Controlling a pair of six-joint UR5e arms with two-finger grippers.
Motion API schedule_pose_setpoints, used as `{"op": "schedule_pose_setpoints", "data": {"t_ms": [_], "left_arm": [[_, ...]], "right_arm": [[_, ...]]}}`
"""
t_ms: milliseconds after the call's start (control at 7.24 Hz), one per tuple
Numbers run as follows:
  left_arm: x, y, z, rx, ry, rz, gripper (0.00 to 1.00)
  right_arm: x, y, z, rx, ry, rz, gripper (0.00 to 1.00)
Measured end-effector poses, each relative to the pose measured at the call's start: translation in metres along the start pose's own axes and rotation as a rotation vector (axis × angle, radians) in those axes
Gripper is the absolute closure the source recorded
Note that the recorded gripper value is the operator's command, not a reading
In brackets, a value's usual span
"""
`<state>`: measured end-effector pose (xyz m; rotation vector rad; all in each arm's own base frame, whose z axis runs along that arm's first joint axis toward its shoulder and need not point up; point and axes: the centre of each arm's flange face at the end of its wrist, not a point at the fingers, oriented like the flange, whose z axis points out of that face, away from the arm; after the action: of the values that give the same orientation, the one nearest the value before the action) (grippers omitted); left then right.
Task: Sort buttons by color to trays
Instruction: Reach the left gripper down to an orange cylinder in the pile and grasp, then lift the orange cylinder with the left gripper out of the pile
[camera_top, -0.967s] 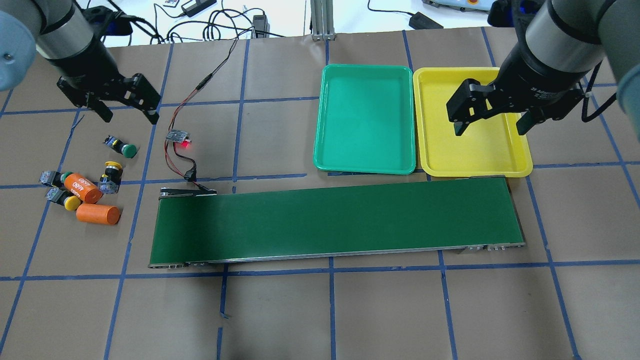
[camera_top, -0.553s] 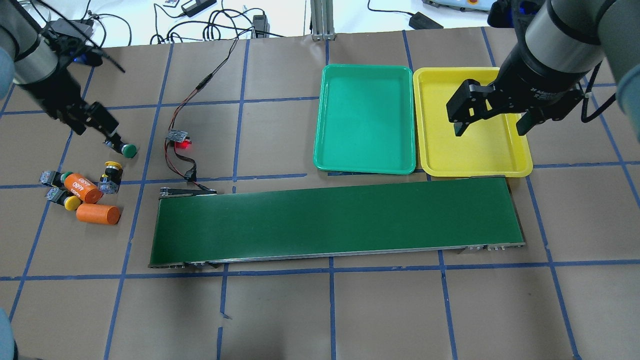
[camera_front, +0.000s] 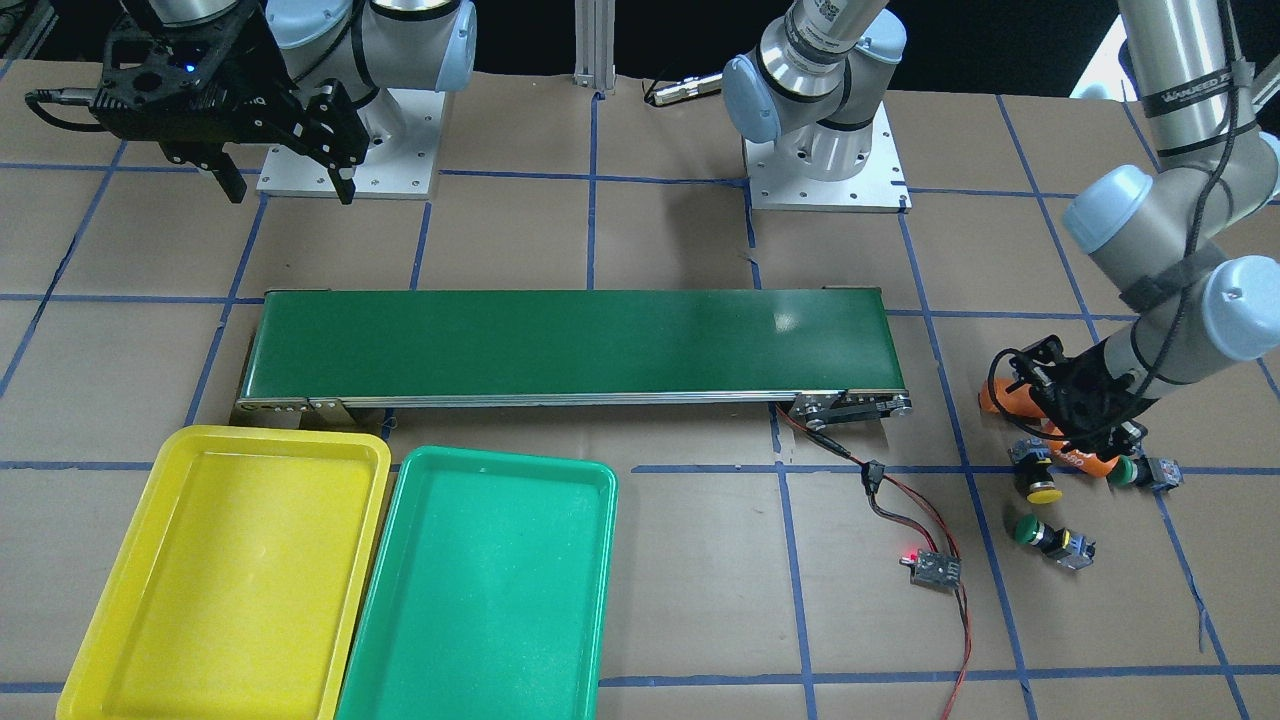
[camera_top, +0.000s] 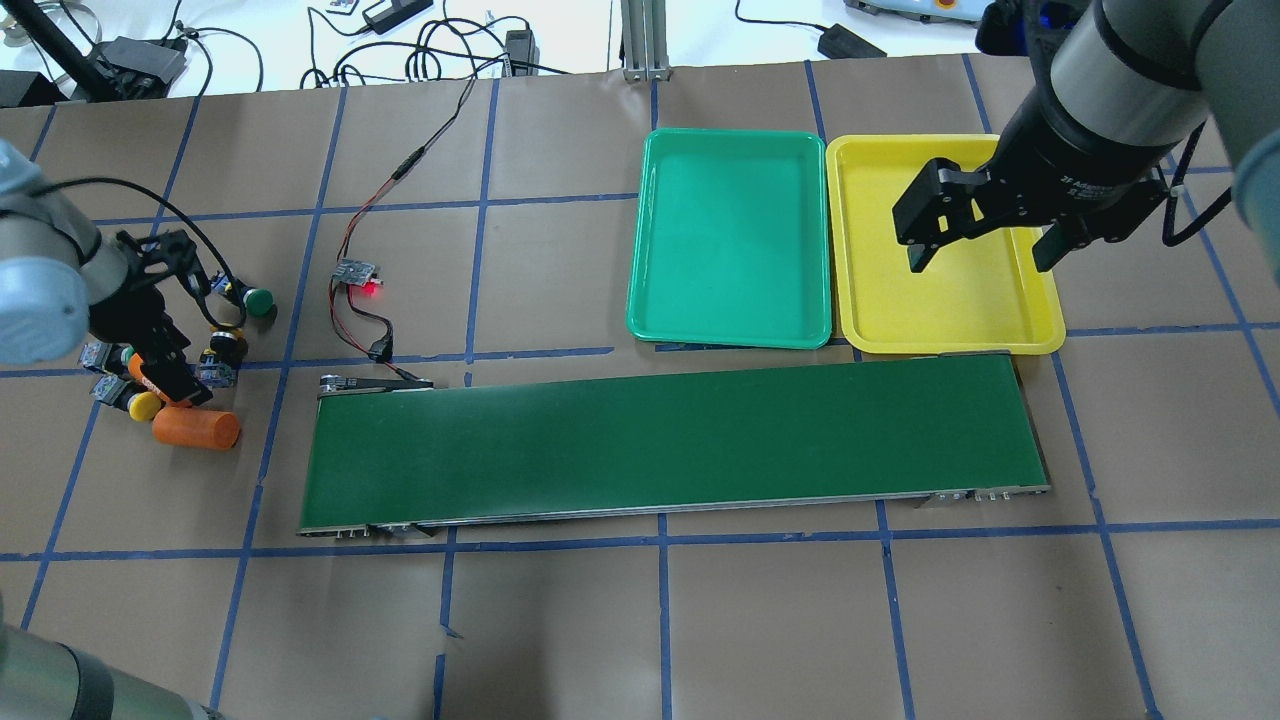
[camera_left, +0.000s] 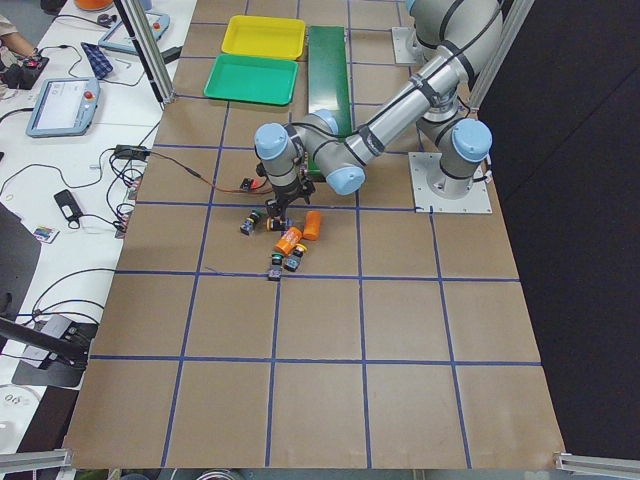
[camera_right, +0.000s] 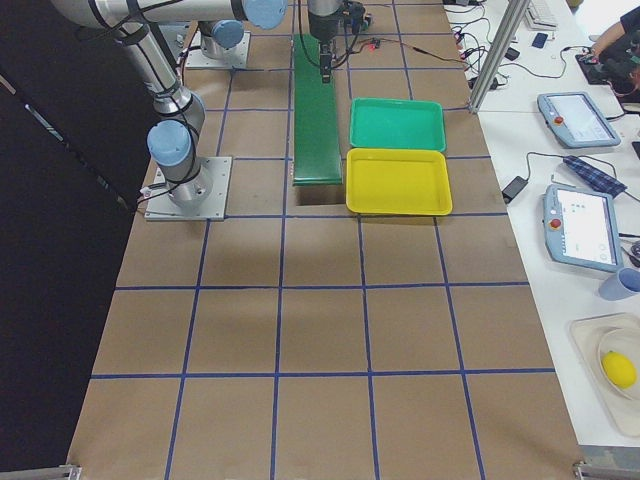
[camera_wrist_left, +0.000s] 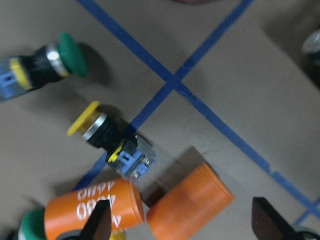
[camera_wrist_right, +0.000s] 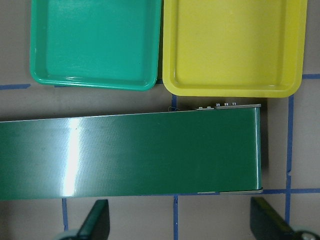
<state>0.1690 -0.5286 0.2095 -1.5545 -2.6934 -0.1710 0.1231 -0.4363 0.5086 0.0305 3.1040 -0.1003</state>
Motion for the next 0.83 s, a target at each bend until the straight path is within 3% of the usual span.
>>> {"op": "schedule_pose_setpoints", "data": {"t_ms": [276,829], "left_arm": [[0.024,0.003,0.026,-0.012,-0.051,0.156,0.00],[0.035,0.008,0.011,-0.020,-0.076,0.178,0.02]], "right_arm": [[0.000,0.000,0.000,0.000,-0.001,0.002,0.00],[0.000,0.003,-0.001,0.002,0.002,0.001,0.00]]}}
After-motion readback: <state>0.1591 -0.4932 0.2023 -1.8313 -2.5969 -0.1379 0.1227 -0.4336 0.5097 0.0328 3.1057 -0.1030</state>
